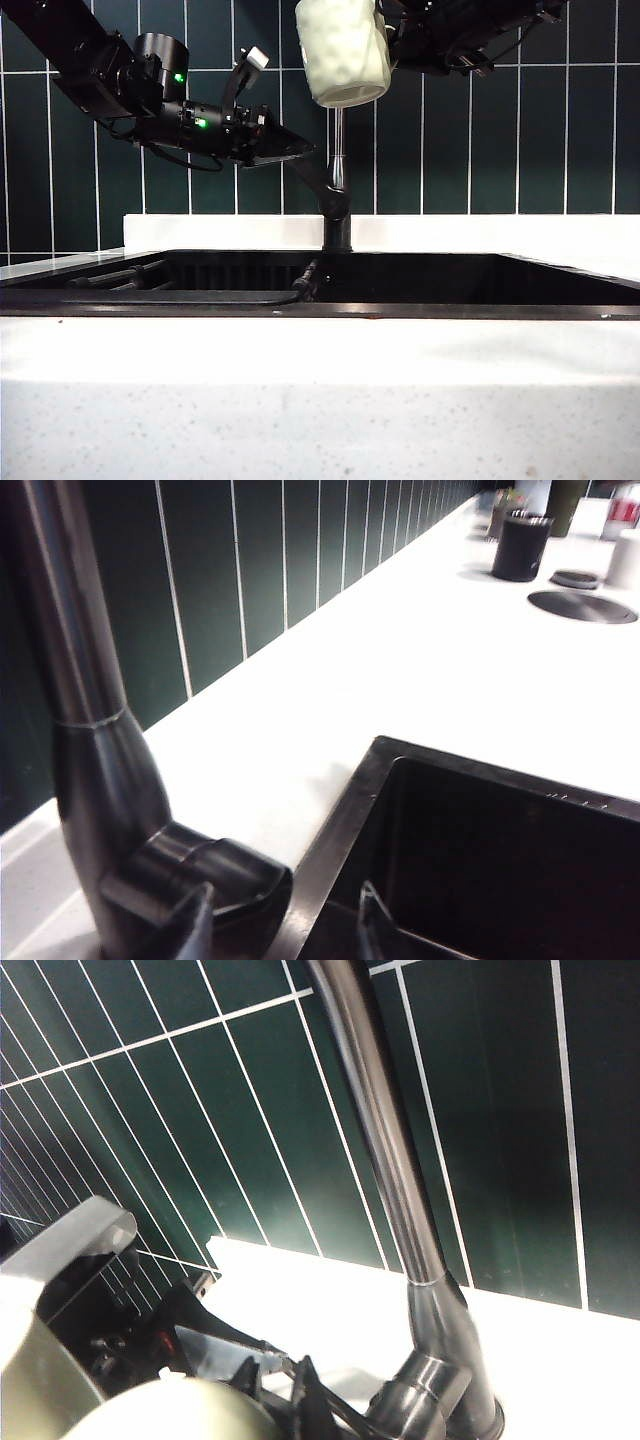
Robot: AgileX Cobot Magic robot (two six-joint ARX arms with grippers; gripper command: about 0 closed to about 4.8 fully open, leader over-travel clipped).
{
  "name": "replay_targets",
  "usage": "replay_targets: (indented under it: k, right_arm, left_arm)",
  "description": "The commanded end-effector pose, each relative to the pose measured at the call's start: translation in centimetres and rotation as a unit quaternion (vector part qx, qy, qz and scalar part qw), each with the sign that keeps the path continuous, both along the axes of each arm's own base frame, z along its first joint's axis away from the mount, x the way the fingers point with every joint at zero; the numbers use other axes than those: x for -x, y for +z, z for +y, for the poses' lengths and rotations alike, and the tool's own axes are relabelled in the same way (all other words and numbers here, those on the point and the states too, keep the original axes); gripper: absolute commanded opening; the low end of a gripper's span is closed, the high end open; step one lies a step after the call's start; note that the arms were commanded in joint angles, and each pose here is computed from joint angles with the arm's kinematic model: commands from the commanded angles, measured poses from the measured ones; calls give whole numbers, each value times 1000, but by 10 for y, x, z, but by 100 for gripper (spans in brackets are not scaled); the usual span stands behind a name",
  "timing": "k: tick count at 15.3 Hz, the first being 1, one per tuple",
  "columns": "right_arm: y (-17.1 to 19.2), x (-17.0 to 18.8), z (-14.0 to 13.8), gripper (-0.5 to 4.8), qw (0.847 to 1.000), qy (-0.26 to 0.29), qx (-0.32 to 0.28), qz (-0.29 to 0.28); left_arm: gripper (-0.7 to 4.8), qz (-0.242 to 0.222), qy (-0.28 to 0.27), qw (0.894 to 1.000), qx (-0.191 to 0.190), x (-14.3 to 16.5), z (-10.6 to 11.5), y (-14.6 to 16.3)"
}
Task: Pick up the mug next to the sink, go to the faucet to get some water, pour the water into the sink, and finally put the mug back to its place.
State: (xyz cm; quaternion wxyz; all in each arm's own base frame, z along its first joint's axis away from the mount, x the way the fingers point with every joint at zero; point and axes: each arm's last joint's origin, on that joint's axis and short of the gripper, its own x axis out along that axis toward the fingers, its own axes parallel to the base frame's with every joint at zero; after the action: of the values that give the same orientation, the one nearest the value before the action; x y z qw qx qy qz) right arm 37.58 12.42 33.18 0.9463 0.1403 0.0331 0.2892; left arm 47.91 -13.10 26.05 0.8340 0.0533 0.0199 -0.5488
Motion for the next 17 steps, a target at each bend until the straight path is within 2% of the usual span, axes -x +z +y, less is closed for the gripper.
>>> replay_targets:
  k: [1,3,4,5,6,10,13,14,15,17]
  right_arm:
    - [12,3,0,-1,999,1,-5,-35]
    - [12,3,0,-1,999,1,-5,-34]
    - [13,3,0,-1,999,0,-5,-35]
    - [12,3,0,-1,999,0,-5,-35]
    - [12,3,0,-1,999,0,-5,-35]
    - [12,3,0,-1,999,0,-5,-34]
    - [12,3,0,-1,999,2,-5,-34]
    - [13,3,0,-1,999,2,-5,-34]
    - [13,3,0,-1,999,2,-5,-34]
    - [13,3,0,-1,999,8,-5,-35]
  left_arm:
    - [187,-19,-23,999,22,2,1,13]
    - [188,-32,-32,998,48,3,1,24]
    - [188,-56,-26,996,57,4,2,32]
    - [191,-61,-8,996,59,3,2,33]
    - [219,-60,3,997,55,3,3,32]
    - [220,-67,37,997,33,0,3,26]
    - [220,-41,37,998,19,-1,3,17]
    - [219,-47,43,998,6,-1,3,15]
    - [219,-53,86,995,-4,-3,4,14]
    - [219,-51,97,994,-6,-5,4,12]
